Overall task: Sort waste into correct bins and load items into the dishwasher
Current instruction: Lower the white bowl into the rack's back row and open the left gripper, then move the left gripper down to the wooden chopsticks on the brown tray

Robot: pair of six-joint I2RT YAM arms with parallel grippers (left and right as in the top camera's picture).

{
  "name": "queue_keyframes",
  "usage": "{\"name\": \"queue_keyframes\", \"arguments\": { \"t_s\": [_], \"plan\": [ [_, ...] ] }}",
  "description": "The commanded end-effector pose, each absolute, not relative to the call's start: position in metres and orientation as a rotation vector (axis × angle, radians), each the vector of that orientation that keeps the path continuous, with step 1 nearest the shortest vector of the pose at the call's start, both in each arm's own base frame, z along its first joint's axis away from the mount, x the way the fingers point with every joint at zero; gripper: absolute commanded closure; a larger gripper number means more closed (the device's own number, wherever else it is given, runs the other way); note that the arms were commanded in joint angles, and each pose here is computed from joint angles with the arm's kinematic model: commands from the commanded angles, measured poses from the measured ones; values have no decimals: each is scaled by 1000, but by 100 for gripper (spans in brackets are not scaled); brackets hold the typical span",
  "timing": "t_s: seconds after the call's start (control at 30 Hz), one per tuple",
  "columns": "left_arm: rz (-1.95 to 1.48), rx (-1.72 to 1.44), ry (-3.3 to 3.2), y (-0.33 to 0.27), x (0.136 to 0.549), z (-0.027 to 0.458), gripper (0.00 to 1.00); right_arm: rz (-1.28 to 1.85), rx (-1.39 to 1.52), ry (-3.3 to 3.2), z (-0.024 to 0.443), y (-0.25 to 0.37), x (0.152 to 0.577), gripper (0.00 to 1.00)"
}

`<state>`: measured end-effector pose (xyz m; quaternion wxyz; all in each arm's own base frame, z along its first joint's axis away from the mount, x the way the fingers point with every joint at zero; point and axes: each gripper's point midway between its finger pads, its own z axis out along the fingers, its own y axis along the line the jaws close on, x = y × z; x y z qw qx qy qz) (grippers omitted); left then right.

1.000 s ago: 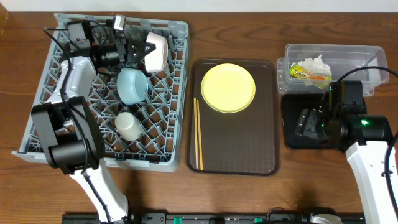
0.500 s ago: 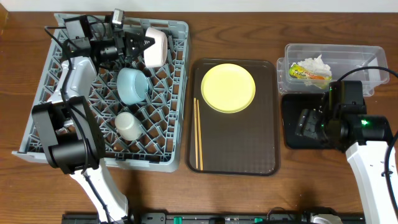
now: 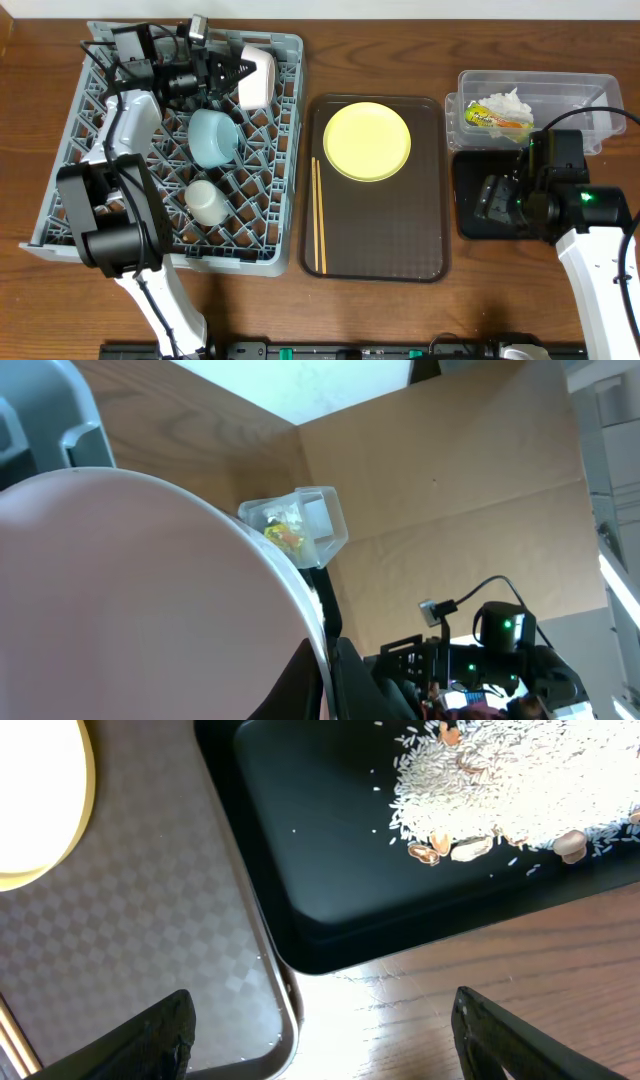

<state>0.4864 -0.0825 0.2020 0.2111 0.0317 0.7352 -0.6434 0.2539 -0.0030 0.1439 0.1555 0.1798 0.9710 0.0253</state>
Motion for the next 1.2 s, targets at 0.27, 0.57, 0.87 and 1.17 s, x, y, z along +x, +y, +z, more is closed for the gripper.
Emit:
{"name": "queue_keyframes", "arguments": {
  "t_s": [0.27,0.57,0.87,1.17],
  "plan": [
    [-1757,-7,2072,-65,500,167,89,91,539,2757,152,-3,255,20],
    [-1701,-106,2036,-16,504,168,66,91,538,2756,152,-3,256,20],
    [-1633,-162,2003,18,503,185,31,91,539,2756,152,-3,256,20],
    [-1369,-128,1960,33,497,258,14,91,538,2756,152,-3,256,20]
  ]
}}
